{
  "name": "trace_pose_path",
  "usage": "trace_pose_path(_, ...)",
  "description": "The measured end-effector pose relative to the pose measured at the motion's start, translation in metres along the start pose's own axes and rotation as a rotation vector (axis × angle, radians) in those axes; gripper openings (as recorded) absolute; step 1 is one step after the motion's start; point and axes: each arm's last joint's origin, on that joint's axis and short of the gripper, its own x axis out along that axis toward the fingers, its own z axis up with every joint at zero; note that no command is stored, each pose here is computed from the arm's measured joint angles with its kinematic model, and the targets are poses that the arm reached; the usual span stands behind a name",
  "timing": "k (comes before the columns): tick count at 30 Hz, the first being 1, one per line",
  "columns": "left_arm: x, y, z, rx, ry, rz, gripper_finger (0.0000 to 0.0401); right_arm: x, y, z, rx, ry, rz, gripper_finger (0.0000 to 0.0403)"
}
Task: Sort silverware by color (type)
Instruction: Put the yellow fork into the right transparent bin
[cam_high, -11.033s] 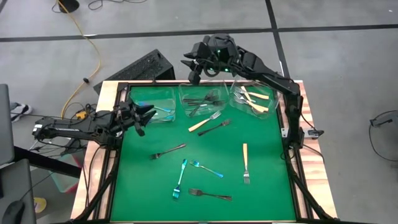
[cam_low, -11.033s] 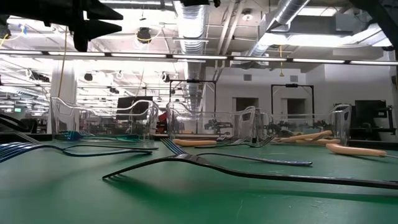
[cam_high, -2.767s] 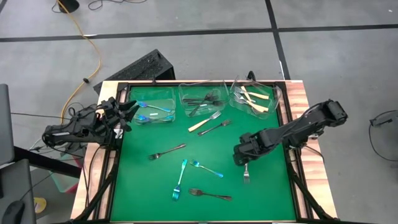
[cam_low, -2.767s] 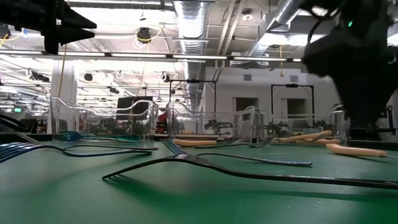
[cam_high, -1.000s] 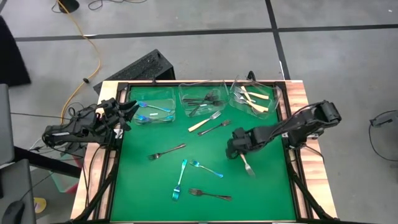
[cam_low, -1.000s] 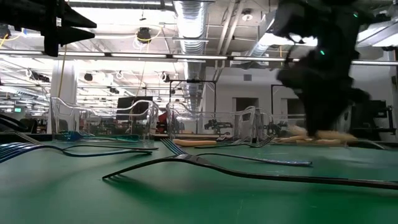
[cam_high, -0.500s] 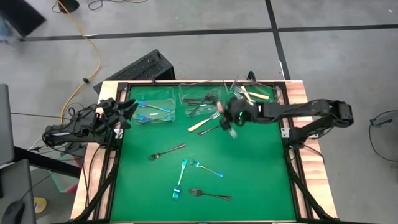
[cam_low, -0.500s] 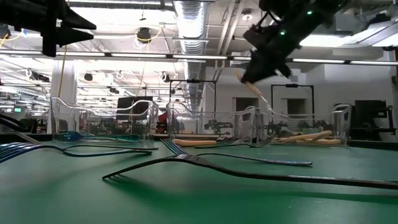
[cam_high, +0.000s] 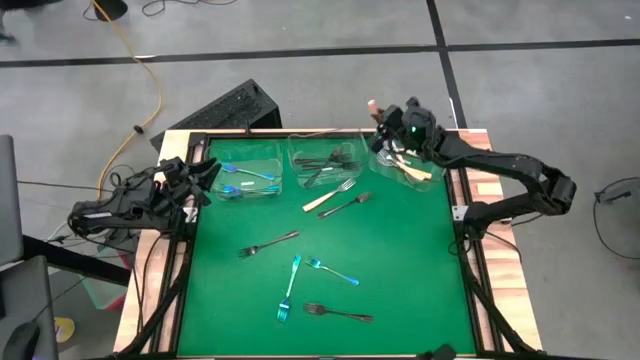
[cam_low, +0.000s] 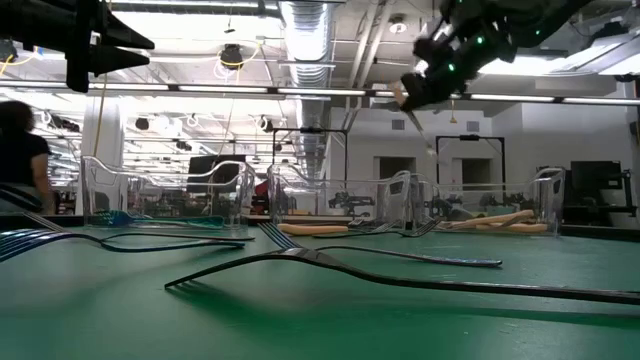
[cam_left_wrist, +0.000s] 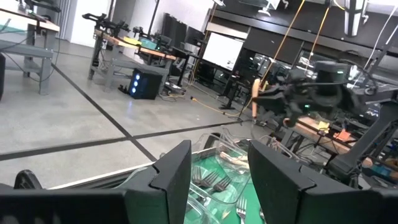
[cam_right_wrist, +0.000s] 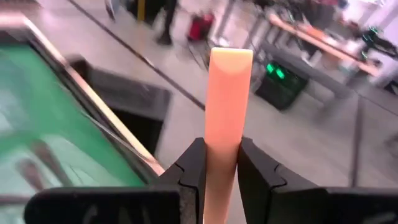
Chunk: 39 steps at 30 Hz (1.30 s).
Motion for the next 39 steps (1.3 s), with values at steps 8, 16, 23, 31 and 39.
trace_pose_path(8,0.0,0.0,-0.001,0.003,0.004,0.001,0.0145,0.006,-0.024,-0.031,-0.054,0.271,-0.023,0.0087)
trace_pose_path(16,0.0,0.001,-0.003,-0.006,0.022,0.007,0.0145,0.004,-0.023,-0.064,-0.102,0.415,-0.004,0.0087)
trace_pose_path(23,0.0,0.001,-0.003,-0.006,0.022,0.01,0.0145,0.005,-0.027,-0.08,-0.052,0.434,0.036,0.0087)
trace_pose_path(31,0.0,0.001,-0.002,-0.007,0.018,0.017,0.0145,0.005,-0.035,-0.089,-0.043,0.487,0.023,0.009)
trace_pose_path(39,0.0,0.001,-0.002,-0.007,0.015,0.024,0.0145,0.005,-0.039,-0.091,-0.026,0.492,0.048,0.0093)
